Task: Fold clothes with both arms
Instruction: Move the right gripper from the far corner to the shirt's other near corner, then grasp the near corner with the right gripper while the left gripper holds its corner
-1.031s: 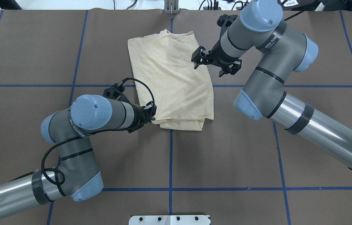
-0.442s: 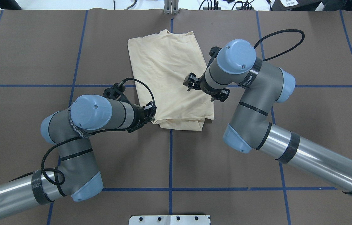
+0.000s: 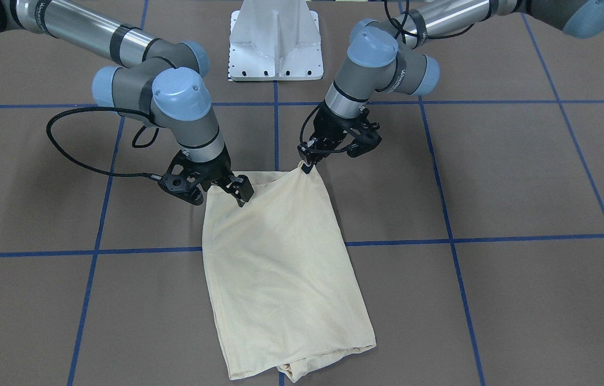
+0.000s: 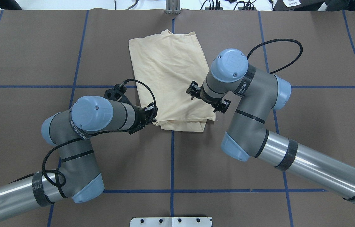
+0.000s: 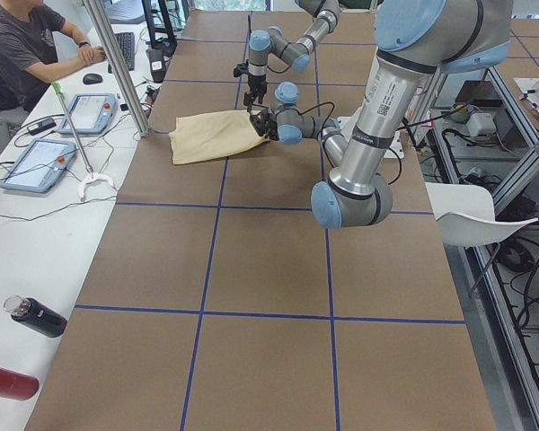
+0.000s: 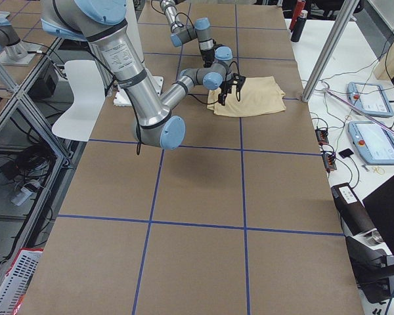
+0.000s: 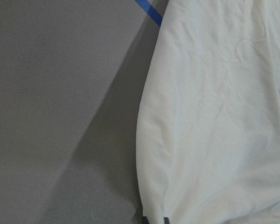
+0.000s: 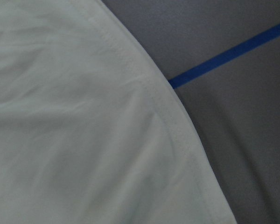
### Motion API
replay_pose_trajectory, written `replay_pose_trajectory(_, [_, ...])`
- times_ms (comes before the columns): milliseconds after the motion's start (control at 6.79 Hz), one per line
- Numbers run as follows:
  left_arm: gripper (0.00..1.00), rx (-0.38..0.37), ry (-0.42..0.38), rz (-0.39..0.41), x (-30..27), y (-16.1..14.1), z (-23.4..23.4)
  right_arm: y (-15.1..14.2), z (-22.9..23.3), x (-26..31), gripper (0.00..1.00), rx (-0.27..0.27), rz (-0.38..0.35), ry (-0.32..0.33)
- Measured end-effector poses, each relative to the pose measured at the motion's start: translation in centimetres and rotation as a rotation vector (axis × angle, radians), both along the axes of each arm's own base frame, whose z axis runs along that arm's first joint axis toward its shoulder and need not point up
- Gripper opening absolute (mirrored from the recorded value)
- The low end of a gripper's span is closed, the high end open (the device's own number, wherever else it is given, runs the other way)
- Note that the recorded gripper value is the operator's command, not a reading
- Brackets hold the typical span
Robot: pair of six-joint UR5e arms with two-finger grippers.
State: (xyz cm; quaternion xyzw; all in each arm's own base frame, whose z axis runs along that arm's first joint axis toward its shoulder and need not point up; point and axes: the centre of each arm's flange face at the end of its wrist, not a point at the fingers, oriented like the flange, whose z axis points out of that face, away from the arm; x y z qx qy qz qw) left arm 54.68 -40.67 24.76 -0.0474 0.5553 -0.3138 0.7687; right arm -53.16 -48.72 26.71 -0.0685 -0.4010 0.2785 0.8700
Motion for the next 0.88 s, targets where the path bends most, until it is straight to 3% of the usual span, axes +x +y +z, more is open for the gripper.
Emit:
replay_pose_trajectory(295, [0.00,0.007,-0.008,0.004,0.0,0.0,0.3,1.3,0.6,-1.2,1.00,-0.094,0.028,0.050])
replay_pose_trajectory(884, [0.00,0.012,-0.014,0.006,0.0,0.1,0.6,3.3,0.6,-3.6,1.00,-0.136,-0.001,0.112])
